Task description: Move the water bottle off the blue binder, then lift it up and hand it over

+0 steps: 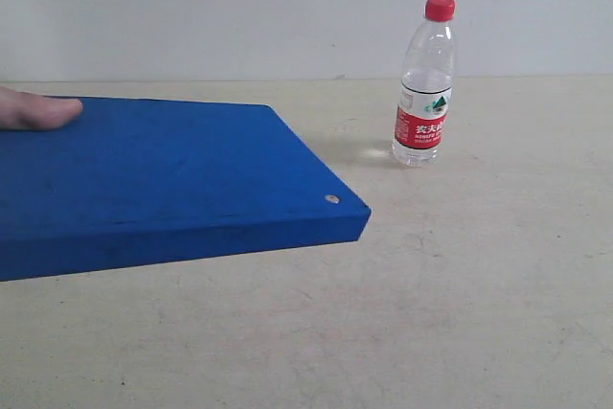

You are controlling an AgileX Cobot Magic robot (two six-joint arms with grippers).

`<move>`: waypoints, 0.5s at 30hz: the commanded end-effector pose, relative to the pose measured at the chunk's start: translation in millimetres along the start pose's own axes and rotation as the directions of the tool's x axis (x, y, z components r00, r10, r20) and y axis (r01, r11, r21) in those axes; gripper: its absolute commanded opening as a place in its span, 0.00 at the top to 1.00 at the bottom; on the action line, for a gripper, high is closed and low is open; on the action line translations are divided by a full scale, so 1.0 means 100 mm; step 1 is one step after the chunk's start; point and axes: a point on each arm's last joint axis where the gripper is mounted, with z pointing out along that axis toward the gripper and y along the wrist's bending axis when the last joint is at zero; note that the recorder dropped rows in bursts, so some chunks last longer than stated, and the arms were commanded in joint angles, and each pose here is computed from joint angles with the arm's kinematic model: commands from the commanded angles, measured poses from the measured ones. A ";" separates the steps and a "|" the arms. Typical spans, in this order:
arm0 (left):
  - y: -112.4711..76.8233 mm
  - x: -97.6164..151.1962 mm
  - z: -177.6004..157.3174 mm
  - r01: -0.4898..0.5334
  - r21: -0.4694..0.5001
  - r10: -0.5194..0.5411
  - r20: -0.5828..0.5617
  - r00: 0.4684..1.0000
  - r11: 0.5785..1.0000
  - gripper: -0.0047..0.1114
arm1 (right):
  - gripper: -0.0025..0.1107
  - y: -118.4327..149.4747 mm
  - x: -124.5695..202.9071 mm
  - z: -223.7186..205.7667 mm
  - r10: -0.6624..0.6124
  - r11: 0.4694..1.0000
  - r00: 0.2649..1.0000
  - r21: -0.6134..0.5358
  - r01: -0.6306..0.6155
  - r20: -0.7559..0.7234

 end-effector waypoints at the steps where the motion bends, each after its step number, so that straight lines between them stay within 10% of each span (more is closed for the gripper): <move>1: 0.00 0.01 0.00 -0.002 0.006 0.002 -0.004 1.000 1.000 0.92 | 0.98 0.01 -0.01 0.00 -0.004 1.000 1.000 -0.001 0.004 -0.006; 6: 0.00 0.01 0.00 -0.002 0.006 0.002 -0.004 1.000 1.000 0.92 | 0.98 0.06 -0.09 -0.01 0.051 0.998 0.998 -0.025 -0.051 0.021; 11: 0.00 0.01 0.00 -0.002 0.006 0.002 -0.004 1.000 1.000 0.92 | 0.98 0.30 -0.27 -0.07 -0.185 0.968 0.983 -0.170 0.186 0.021; 15: 0.00 0.01 0.00 -0.002 0.005 0.002 -0.003 1.000 1.000 0.92 | 0.98 0.07 -0.22 -0.05 -0.127 0.990 0.992 0.053 0.128 -0.023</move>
